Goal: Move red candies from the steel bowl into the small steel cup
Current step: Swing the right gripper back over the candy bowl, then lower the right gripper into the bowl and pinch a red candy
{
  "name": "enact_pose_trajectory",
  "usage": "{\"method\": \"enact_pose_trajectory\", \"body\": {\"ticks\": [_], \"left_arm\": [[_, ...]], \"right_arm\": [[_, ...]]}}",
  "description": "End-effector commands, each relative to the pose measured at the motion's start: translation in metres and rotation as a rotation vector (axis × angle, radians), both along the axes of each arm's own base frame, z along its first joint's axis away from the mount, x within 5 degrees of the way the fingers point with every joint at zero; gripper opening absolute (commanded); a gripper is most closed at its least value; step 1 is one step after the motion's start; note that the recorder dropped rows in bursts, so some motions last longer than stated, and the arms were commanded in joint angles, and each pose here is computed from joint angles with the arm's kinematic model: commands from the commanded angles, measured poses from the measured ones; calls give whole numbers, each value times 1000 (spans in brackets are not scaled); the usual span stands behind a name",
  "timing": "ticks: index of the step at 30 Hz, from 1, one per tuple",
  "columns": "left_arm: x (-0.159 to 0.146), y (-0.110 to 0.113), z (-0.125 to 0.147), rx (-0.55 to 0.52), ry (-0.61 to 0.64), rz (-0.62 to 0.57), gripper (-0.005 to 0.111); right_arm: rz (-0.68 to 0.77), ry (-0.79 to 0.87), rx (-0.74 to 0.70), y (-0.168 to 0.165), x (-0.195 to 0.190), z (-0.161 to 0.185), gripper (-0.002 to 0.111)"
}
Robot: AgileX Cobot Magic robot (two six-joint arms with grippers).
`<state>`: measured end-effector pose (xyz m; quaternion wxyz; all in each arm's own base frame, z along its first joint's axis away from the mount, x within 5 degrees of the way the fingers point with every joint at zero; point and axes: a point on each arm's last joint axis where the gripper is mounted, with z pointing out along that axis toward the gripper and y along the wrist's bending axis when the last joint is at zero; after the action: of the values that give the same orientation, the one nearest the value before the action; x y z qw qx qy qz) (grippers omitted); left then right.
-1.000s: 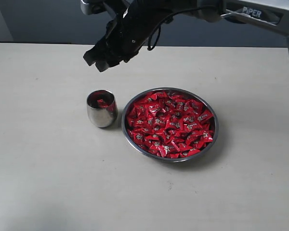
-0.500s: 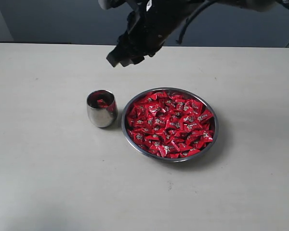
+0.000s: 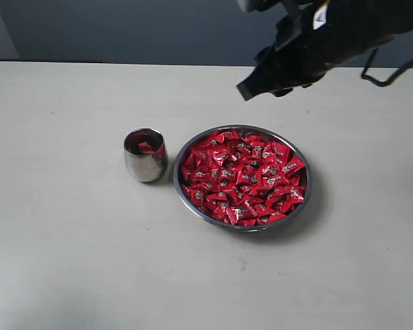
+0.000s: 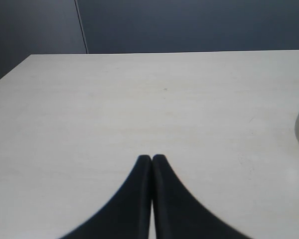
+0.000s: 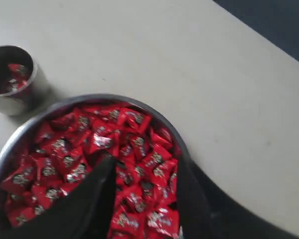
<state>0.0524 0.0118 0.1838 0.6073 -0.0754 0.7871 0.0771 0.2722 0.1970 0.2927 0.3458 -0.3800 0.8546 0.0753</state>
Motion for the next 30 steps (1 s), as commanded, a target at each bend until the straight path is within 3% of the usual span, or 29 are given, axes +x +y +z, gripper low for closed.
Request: {"method": "enact_pose_trajectory", "body": {"ticks": [1, 9, 14, 24, 30], "left_arm": [[0, 0, 0, -5, -12, -5, 0], [0, 0, 0, -5, -12, -5, 0], [0, 0, 0, -5, -12, -5, 0], [0, 0, 0, -5, -12, -5, 0], [0, 0, 0, -5, -12, -5, 0]], "right_arm": [[-98, 21, 1, -32, 2, -10, 40], [-144, 68, 59, -27, 11, -50, 40], [-111, 126, -9, -19, 22, -84, 40], [243, 118, -220, 23, 25, -108, 40], [361, 51, -265, 41, 18, -111, 40]]}}
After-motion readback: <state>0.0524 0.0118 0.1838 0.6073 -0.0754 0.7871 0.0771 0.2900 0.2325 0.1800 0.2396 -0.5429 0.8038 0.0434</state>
